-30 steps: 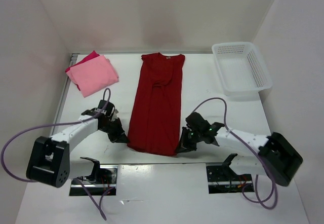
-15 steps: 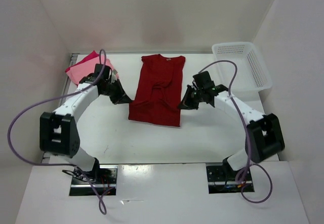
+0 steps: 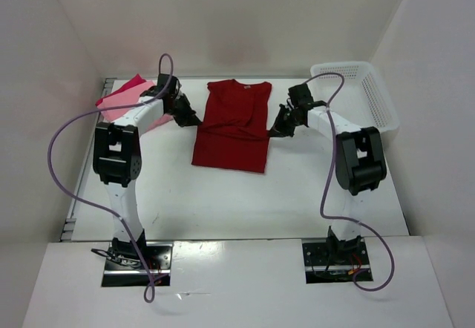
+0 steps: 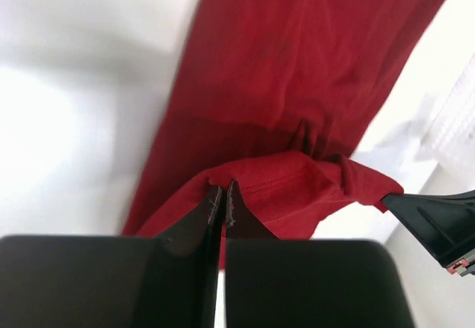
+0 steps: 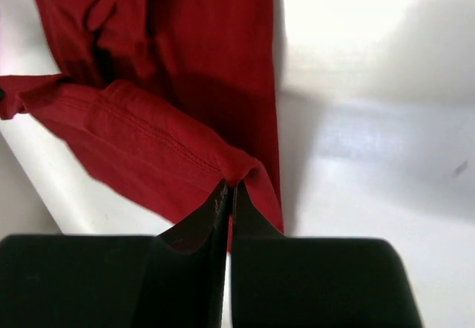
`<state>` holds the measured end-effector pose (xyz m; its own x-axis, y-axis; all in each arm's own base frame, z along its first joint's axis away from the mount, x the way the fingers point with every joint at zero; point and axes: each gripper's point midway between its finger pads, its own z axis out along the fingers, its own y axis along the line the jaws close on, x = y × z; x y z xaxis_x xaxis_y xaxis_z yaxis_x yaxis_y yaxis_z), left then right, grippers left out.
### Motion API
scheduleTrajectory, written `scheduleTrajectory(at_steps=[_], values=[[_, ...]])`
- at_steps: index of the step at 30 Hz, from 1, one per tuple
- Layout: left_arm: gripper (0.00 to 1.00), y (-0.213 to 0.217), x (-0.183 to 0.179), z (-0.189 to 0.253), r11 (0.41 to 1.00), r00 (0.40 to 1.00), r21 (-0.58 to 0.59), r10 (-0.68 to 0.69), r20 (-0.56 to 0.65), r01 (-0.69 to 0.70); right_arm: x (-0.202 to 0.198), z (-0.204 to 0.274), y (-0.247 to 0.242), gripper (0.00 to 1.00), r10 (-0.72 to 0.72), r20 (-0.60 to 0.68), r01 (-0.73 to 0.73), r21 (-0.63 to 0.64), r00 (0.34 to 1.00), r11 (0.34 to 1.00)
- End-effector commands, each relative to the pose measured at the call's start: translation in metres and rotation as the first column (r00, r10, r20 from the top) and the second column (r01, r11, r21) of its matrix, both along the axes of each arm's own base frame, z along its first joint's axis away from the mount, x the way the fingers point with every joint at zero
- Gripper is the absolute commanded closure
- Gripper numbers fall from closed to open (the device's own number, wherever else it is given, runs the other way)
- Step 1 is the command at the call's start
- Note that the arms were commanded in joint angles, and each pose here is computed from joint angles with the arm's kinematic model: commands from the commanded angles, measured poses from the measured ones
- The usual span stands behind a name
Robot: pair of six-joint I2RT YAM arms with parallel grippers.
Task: Fold and stack the t-shirts
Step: Fold the folded rectangular tshirt in 1/3 of the way
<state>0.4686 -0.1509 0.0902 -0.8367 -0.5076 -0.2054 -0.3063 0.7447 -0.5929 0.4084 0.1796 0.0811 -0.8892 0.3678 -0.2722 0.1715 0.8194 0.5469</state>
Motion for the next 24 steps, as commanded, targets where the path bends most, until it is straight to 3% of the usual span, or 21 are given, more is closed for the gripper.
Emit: scheduleTrajectory(at_steps=[1, 2, 6, 8, 12, 13, 14, 16, 17, 18, 21, 23, 24], values=[[0.96, 0.000, 0.031, -0.002, 0.999, 0.998, 0.025, 0.020, 0.056, -0.022, 0.035, 0.004, 0.003, 1.00, 0.018, 0.076, -0.018, -0.001, 0.997, 1.000], [0.94, -0.001, 0.035, -0.004, 0.999, 0.998, 0.025, 0.020, 0.056, -0.022, 0.039, 0.001, 0.003, 1.00, 0.026, 0.077, -0.025, -0.006, 0.997, 1.000], [0.68, -0.005, 0.047, -0.007, 0.999, 0.996, 0.034, 0.020, 0.083, -0.023, 0.058, -0.006, 0.003, 0.92, 0.016, 0.086, -0.016, -0.004, 0.996, 1.000], [0.66, 0.003, 0.044, -0.006, 0.998, 0.996, 0.044, 0.038, 0.084, -0.042, 0.064, 0.002, 0.006, 0.89, 0.021, 0.101, -0.022, 0.006, 0.995, 1.000], [0.58, 0.023, 0.044, 0.055, 0.996, 0.972, 0.003, 0.084, 0.219, -0.087, 0.063, 0.041, 0.004, 0.79, 0.022, 0.169, -0.024, 0.008, 0.985, 1.000], [0.58, 0.027, 0.035, 0.049, 0.996, 0.975, -0.002, 0.088, 0.204, -0.090, 0.063, 0.058, -0.003, 0.66, 0.007, 0.211, -0.003, -0.020, 0.977, 1.000], [0.58, 0.026, 0.028, 0.065, 0.997, 0.966, -0.017, 0.083, 0.245, -0.082, 0.060, 0.061, -0.006, 0.59, 0.000, 0.218, 0.007, -0.029, 0.976, 1.000], [0.58, 0.009, -0.007, 0.046, 0.999, 0.981, -0.016, 0.038, 0.193, -0.035, 0.050, 0.074, -0.010, 0.47, -0.008, 0.242, 0.017, -0.033, 0.970, 0.999], [0.58, 0.001, -0.018, 0.041, 1.000, 0.983, -0.030, 0.014, 0.181, -0.008, 0.050, 0.081, -0.010, 0.47, -0.009, 0.255, 0.017, -0.030, 0.967, 0.999], [0.58, -0.006, -0.029, 0.034, 0.999, 0.985, -0.035, -0.005, 0.171, 0.011, 0.046, 0.083, -0.006, 0.47, 0.000, 0.261, 0.010, -0.036, 0.965, 0.999], [0.60, -0.024, -0.061, 0.004, 0.998, 0.994, -0.054, -0.038, 0.105, 0.044, 0.037, 0.088, 0.012, 0.77, 0.047, 0.275, -0.038, -0.041, 0.960, 0.998], [0.61, -0.029, -0.064, -0.015, 0.997, 0.997, -0.048, -0.051, 0.061, 0.054, 0.029, 0.060, 0.043, 1.00, 0.127, 0.221, -0.120, -0.045, 0.967, 0.992], [0.61, -0.034, -0.068, -0.021, 0.996, 0.997, -0.052, -0.065, 0.044, 0.068, 0.027, 0.052, 0.054, 1.00, 0.149, 0.205, -0.142, -0.048, 0.967, 0.989]])
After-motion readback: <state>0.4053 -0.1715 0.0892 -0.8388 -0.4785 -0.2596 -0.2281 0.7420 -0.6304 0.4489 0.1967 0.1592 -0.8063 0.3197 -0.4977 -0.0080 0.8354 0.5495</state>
